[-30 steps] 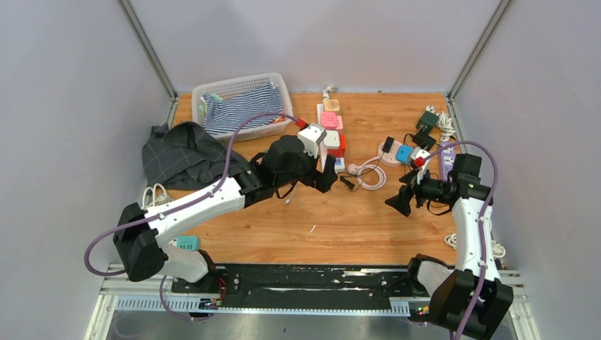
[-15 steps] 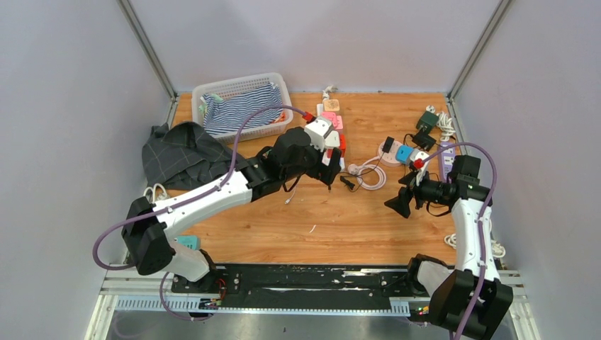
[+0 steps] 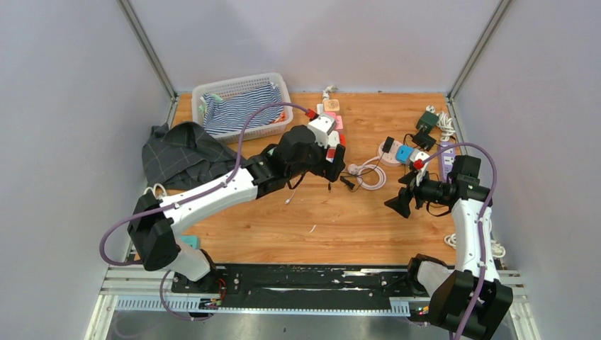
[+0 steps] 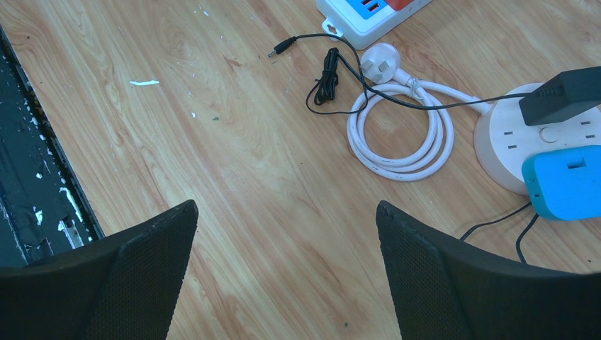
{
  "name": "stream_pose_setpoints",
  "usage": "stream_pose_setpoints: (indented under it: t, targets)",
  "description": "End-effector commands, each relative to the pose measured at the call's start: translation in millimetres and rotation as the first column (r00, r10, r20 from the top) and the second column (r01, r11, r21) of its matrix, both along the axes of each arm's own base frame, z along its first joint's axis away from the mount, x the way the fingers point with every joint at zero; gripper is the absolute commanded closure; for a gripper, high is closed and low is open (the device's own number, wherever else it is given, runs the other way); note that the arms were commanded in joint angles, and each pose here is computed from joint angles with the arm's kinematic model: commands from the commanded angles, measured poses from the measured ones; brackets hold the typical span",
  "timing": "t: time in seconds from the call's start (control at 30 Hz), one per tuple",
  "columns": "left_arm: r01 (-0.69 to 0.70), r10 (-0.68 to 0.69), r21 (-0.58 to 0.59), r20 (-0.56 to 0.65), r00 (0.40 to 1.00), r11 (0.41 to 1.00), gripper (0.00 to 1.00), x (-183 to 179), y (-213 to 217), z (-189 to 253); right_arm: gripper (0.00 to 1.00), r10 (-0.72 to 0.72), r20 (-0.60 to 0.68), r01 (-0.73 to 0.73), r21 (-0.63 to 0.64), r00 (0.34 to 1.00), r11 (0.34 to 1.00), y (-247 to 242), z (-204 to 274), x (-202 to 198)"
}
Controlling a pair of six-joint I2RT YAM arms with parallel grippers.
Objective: Pull the plug off the socket
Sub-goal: Reset both arms
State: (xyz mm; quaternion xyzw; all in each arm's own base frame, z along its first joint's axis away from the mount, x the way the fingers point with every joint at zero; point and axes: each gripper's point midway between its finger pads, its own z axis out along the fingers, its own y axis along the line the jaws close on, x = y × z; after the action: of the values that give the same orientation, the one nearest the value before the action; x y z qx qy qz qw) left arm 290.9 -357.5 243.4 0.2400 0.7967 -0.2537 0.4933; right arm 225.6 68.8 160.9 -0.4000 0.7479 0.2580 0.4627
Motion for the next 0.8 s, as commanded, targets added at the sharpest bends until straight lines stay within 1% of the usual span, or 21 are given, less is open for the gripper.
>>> stream_pose_setpoints:
  t: [0.0, 0.17, 0.47, 0.57, 0.63, 0.7, 0.77]
  targets:
    - [-0.001, 0.001, -0.025, -0.006, 1.000, 1.000, 0.00, 4.1, -11.8, 4.9, 0.04, 0.027, 0.002, -0.027, 0.021, 1.000, 0.999, 6.5, 0.4, -6.1]
    - [0.004, -0.004, -0.019, -0.020, 1.000, 1.000, 0.00, 4.6, -16.9, -2.0, 0.04, 0.028, -0.001, -0.028, 0.018, 1.000, 0.999, 6.1, -0.8, -5.4]
    - [-0.051, 0.049, -0.033, -0.036, 0.998, 0.998, 0.00, 10.5, -16.3, -7.2, 0.04, 0.022, -0.017, -0.022, 0.014, 1.000, 1.000, 4.5, -4.9, -4.6]
    - [-0.123, 0.123, 0.008, -0.027, 0.992, 0.992, 0.00, 15.1, -10.1, -13.1, 0.04, 0.022, -0.018, -0.021, 0.013, 1.000, 1.000, 4.5, -5.4, -4.7]
    - [-0.207, 0.207, 0.062, 0.004, 0.978, 0.976, 0.00, 20.5, -2.1, -16.3, 0.04, 0.020, -0.018, -0.020, 0.011, 1.000, 1.000, 4.0, -5.8, -4.2]
    - [-0.248, 0.247, 0.105, 0.023, 0.969, 0.963, 0.00, 21.7, -0.3, -20.8, 0.04, 0.020, -0.021, -0.020, 0.011, 1.000, 1.000, 4.0, -6.4, -4.1]
    - [-0.251, 0.250, 0.121, 0.024, 0.968, 0.960, 0.00, 21.9, -2.0, -23.7, 0.04, 0.019, -0.022, -0.019, 0.010, 1.000, 1.000, 3.6, -6.8, -4.1]
